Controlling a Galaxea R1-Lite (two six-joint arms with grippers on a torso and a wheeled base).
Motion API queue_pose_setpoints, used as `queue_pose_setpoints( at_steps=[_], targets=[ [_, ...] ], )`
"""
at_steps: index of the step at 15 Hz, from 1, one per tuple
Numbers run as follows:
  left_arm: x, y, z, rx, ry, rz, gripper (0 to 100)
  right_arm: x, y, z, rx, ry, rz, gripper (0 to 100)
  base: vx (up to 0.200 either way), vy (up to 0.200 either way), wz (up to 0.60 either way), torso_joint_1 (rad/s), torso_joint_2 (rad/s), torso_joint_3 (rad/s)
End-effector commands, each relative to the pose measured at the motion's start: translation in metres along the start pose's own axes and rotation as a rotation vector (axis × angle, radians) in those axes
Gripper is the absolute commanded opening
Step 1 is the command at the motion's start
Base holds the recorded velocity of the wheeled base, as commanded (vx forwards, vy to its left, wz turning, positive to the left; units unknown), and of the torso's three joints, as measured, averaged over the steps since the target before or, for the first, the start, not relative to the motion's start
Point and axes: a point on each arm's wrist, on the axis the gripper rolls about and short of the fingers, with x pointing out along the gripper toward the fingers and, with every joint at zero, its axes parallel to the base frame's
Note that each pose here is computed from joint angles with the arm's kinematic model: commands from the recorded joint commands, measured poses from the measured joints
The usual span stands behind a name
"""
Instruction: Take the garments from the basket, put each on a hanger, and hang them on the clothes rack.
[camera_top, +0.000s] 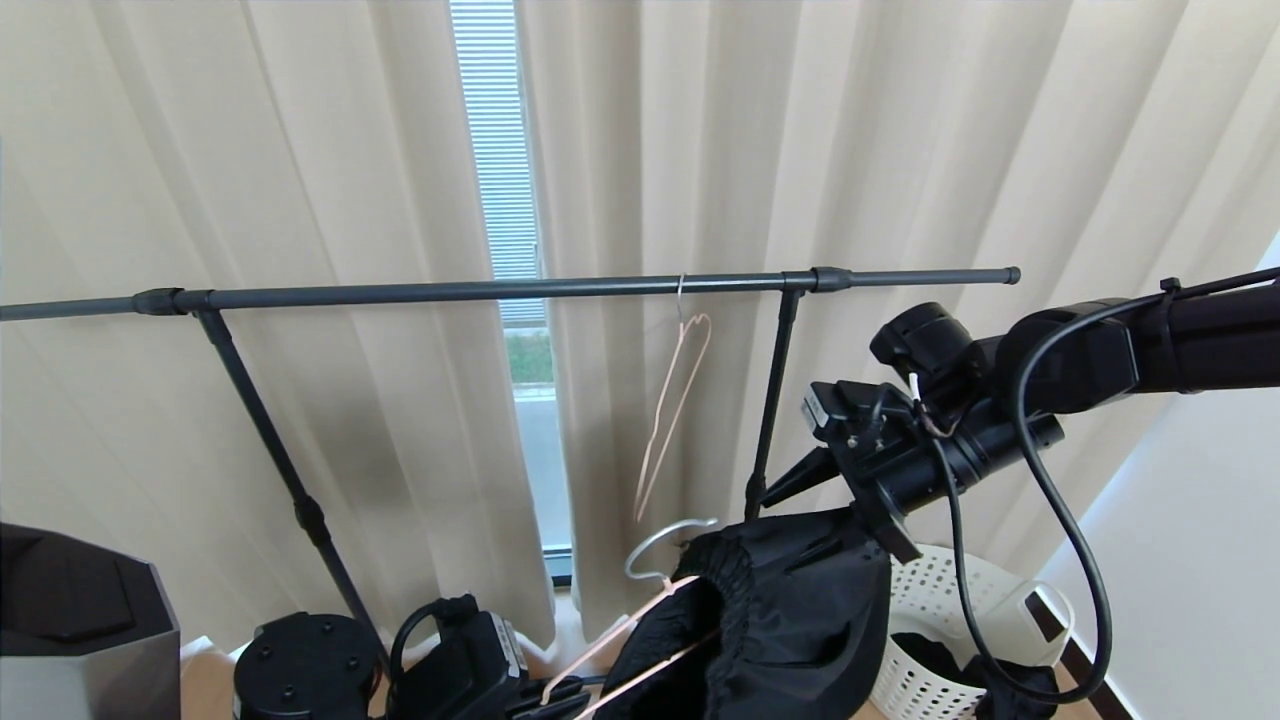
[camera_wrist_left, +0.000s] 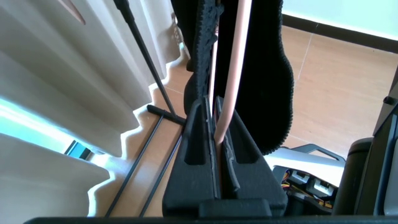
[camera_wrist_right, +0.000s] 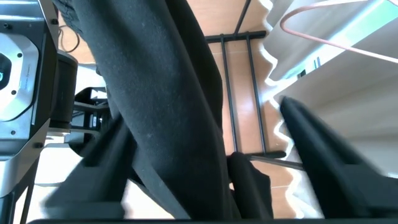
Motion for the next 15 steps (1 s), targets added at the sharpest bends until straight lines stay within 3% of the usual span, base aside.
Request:
queue_pose_setpoints(
  at_steps=[1, 15],
  targets=[
    [0.0, 0.0, 0.0, 0.0, 0.0, 0.0, 0, 0.0, 0.001, 0.0, 0.0, 0.0, 0.002, 0, 0.0, 0.0, 0.0, 0.0, 0.0, 0.0],
    [0.0, 0.007, -0.004, -0.043, 0.017, 0.03, 0, -0.022, 0.025, 0.011, -0.031, -0.015, -0.024, 0, 0.0, 0.0, 0.0, 0.0, 0.0, 0.0]
  ],
)
